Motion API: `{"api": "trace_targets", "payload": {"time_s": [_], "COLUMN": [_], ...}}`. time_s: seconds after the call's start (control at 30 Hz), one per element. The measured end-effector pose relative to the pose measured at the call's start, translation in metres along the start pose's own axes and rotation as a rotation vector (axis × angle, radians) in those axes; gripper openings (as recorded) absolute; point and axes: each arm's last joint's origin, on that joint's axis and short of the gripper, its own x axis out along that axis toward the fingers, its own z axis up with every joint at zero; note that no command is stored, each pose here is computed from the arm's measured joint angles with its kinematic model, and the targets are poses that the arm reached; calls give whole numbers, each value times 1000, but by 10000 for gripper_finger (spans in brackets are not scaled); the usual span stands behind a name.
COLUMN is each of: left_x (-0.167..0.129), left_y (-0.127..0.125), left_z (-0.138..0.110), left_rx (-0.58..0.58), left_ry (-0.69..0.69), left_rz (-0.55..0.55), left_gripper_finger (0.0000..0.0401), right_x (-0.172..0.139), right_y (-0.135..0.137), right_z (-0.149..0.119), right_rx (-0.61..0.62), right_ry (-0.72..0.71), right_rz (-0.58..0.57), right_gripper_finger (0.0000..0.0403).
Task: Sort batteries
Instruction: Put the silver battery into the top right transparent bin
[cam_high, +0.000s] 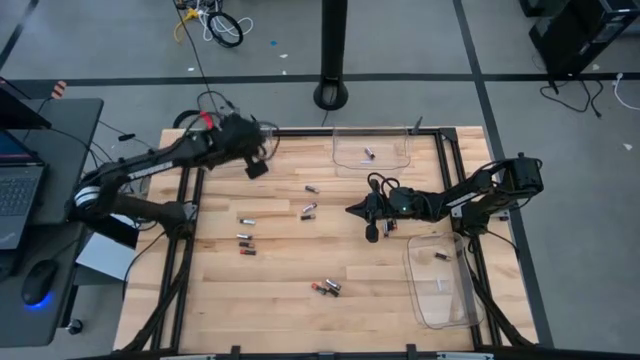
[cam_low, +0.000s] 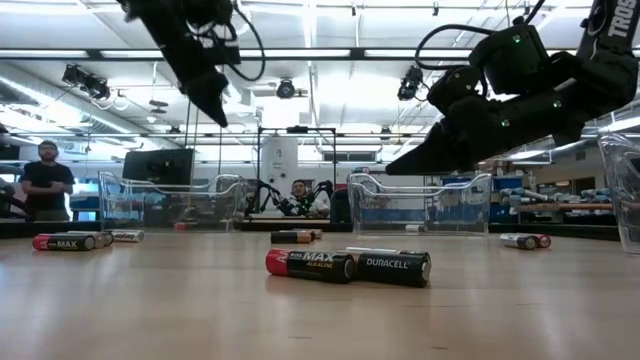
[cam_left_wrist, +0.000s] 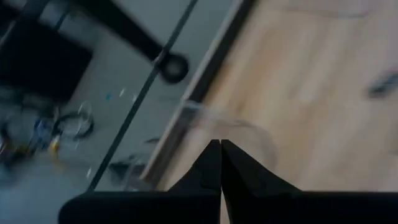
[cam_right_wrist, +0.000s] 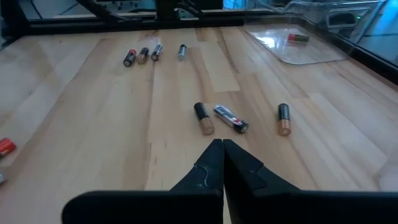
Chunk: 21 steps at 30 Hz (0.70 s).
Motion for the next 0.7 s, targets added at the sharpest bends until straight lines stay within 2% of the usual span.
{"api": "trace_targets", "payload": {"time_s": [0.17,0.3,0.53,0.7], "left_x": [-20,-31,-36,-25], "left_y": [-37,-63,-93,-110], "left_z": [-8,-13,-29,-57], "left_rx": [73,111,130,126], "left_ry": [-69,-56,122,244], "left_rz": [-173,-306,-476,-480], "left_gripper_finger": [8,8,8,8], "right_x": [0,-1,-1,-1], "right_y": [6,8,7,7], "right_z": [0,0,1,1], "right_rx": [-8,-10,8,9], "right_ry": [1,-2,-9,-13], "right_rz": [22,14,11,11], "right_gripper_finger": [9,9,9,9]}}
